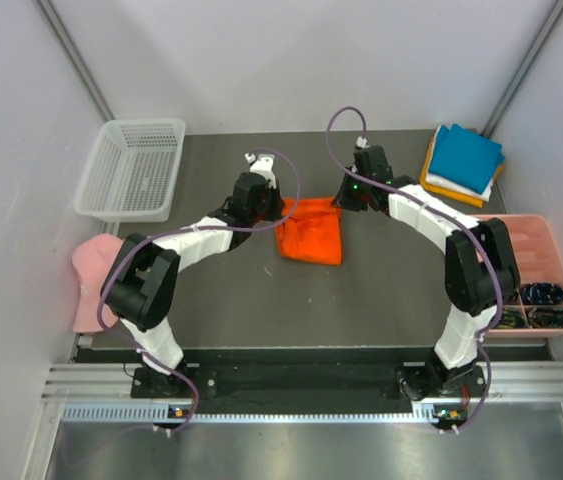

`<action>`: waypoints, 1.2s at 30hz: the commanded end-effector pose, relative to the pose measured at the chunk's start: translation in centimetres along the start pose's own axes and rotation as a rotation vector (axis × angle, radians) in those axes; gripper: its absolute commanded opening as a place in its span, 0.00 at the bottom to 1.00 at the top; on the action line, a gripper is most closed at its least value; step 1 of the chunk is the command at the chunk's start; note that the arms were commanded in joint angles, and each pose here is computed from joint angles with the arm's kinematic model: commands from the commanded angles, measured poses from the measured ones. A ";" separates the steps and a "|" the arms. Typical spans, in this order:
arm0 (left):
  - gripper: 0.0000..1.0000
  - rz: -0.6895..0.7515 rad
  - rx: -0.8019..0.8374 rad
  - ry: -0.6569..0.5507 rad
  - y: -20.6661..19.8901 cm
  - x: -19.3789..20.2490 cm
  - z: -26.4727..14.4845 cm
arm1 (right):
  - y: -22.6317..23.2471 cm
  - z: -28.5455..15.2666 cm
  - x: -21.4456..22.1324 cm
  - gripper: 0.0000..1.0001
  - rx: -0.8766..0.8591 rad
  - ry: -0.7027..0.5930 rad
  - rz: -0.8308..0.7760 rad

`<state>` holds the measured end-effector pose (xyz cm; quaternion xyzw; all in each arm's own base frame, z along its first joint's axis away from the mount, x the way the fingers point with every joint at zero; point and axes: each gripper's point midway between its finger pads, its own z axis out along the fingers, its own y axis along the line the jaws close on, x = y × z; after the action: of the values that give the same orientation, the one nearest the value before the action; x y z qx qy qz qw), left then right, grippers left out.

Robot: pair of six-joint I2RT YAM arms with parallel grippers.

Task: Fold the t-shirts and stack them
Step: Fold the long partially folded tshirt into a neat square, then smooth out wrinkles on the folded tshirt

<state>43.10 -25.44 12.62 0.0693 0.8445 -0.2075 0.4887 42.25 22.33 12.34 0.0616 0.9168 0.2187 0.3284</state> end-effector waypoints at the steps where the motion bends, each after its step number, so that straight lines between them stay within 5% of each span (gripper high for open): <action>1: 0.07 0.001 0.007 -0.096 0.6 -3.7 1.1 | 0.3 0.8 -3.8 0.00 -0.024 -0.075 0.002; 2: 0.16 0.000 0.007 -0.103 0.7 -3.9 1.3 | 0.1 1.0 -4.0 0.04 -0.019 -0.078 0.002; 3: 0.28 -0.004 -0.003 -0.097 1.2 -3.6 1.8 | -0.1 1.6 -4.2 0.19 -0.012 -0.077 0.006; 4: 0.49 -0.006 -0.007 -0.107 1.3 -4.0 2.0 | -0.4 1.9 -4.7 0.33 0.004 -0.093 0.009; 6: 0.66 -0.014 -0.041 -0.125 2.5 -4.9 2.8 | -1.3 2.3 -6.1 0.53 0.034 -0.123 0.019; 7: 0.79 -0.019 -0.053 -0.133 2.9 -5.4 2.9 | -1.8 2.3 -6.7 0.56 0.060 -0.144 0.020; 10: 0.93 -0.045 -0.098 -0.176 5.1 -7.8 2.6 | -2.7 1.4 -8.8 0.60 0.090 -0.206 0.009; 18: 0.96 -0.061 -0.139 -0.275 7.0 -11.4 -2.8 | -0.8 -2.3 -7.4 0.62 -0.016 -0.163 -0.055; 23: 0.98 -0.096 0.033 -0.256 3.6 -10.9 -4.7 | 1.8 -4.7 -4.5 0.64 -0.189 -0.105 -0.077; 28: 0.99 -0.183 0.173 -0.241 1.0 -9.3 -7.0 | 4.6 -6.8 -1.3 0.77 -0.422 -0.058 -0.098; 36: 0.99 -0.356 0.472 -0.193 -4.1 -5.1 -10.4 | 5.3 -7.1 0.2 0.82 -0.499 -0.005 -0.056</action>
<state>39.18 -21.12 19.55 -0.0066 0.7756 -0.3709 0.5108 37.85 23.38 16.47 -0.0235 0.8660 0.3866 0.3162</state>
